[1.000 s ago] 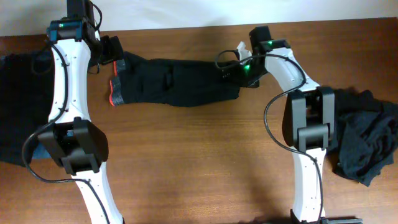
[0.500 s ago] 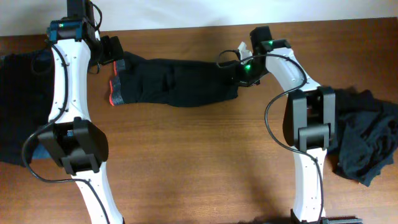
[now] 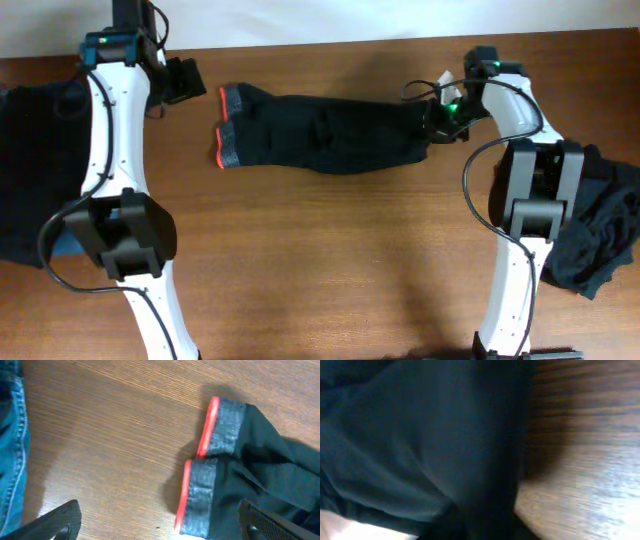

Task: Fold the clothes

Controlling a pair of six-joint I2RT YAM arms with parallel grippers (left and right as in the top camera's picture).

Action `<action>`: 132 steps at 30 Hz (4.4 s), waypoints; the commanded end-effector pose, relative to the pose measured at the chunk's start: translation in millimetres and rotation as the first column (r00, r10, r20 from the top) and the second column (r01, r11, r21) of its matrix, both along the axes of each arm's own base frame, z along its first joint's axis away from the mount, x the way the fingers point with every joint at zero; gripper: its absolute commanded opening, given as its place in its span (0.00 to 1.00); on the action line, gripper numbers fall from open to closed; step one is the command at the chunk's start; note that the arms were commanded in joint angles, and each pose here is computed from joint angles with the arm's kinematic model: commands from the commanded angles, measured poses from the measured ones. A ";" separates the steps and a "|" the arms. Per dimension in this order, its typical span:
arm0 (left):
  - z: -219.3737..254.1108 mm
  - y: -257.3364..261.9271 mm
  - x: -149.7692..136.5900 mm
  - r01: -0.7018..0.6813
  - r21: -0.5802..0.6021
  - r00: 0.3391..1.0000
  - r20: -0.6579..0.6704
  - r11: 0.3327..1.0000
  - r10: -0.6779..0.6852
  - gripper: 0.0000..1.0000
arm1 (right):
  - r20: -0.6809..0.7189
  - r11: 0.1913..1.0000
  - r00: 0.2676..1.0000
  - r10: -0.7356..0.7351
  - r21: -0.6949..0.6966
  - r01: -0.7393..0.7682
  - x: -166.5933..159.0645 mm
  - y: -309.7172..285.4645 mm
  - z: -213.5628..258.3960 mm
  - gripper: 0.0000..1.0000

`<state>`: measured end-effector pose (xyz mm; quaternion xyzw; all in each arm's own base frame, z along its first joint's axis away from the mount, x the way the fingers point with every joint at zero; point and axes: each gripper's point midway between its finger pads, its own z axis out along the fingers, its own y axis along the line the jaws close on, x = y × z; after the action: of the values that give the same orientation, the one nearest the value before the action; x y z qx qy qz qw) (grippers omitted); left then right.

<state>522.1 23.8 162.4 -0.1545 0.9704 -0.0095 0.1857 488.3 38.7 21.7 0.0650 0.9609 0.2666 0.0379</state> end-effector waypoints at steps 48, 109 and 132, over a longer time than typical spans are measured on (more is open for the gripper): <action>-176.3 -125.6 7.3 0.272 -0.605 0.916 -0.075 0.748 -0.394 0.20 | 0.028 0.995 0.994 0.101 -0.012 -0.101 -4.1 5.1 77.1 0.99; -25.9 9.5 -3.6 0.169 -0.338 0.978 -0.059 0.926 -0.200 0.00 | -0.052 0.981 0.995 0.087 -0.168 -0.094 -15.3 -20.0 57.7 0.99; 26.1 -66.5 12.7 0.315 -0.183 0.949 0.079 0.931 -0.305 0.01 | -0.069 0.981 0.994 0.088 -0.165 -0.098 -19.4 -19.3 57.6 0.98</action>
<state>530.8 -1.2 162.7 -0.0552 0.9779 -0.1290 0.1551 470.1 18.3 80.6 0.0274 0.9815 0.1896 0.0046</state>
